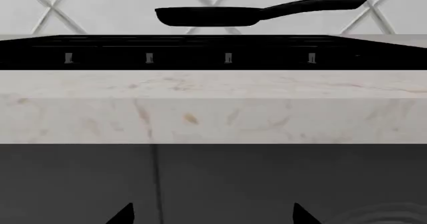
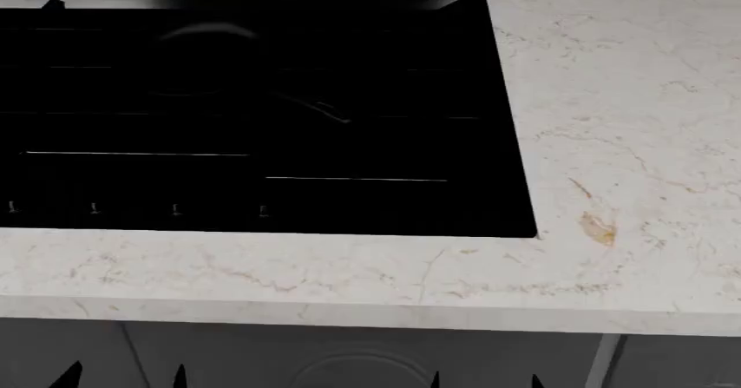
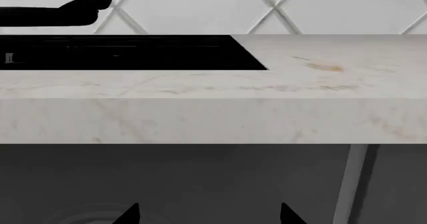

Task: Pick the brussels sprout from the plate and place it in the pan.

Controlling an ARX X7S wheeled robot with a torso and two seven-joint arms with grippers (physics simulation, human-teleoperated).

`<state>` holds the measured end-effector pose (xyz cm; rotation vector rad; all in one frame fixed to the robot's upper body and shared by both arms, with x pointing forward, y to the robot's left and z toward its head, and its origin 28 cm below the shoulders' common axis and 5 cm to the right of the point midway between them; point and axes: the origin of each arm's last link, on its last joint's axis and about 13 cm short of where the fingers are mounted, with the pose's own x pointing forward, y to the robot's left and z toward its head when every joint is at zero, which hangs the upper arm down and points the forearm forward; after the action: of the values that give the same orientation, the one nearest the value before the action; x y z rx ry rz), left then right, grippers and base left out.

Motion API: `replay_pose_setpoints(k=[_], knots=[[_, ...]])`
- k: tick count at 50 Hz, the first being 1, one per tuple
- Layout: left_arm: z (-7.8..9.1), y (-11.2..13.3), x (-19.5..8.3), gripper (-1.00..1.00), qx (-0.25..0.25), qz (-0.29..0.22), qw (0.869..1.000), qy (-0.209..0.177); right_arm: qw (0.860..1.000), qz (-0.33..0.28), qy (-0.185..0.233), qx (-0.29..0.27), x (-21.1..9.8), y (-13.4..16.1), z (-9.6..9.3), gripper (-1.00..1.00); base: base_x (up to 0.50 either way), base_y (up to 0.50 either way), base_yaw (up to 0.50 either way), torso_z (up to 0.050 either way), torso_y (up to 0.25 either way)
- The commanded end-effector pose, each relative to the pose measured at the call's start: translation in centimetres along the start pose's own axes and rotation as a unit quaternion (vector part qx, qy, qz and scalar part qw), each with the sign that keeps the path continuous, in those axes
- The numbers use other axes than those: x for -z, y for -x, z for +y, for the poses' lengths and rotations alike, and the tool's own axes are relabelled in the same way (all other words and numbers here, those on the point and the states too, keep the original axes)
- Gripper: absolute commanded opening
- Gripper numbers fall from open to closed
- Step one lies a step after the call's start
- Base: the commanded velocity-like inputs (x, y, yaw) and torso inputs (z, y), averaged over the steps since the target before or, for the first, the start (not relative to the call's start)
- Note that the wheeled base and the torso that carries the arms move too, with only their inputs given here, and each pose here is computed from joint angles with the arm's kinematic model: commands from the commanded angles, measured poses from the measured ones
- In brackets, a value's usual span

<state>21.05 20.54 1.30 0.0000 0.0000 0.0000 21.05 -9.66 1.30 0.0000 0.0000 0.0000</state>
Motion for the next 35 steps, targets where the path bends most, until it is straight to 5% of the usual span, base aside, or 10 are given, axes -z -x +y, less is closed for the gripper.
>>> replay_pose_setpoints(k=[1,10,35], knots=[[0.0,-0.11,0.2,1.0,0.0,0.0,1.0,0.0,1.0,-0.001,0.022,0.0,0.26,-0.12,-0.01,1.0,0.0,0.0,0.0,0.0,0.0],[0.0,-0.09,0.02,1.0,0.002,0.004,1.0,-0.001,1.0,0.002,0.006,0.003,0.11,-0.06,0.04,1.0,0.0,0.0,0.0,0.0,0.0],[0.04,0.29,-0.25,1.0,0.013,0.015,1.0,0.011,1.0,0.008,0.007,0.004,0.24,0.35,0.04,1.0,0.0,0.0,0.0,0.05,0.0]])
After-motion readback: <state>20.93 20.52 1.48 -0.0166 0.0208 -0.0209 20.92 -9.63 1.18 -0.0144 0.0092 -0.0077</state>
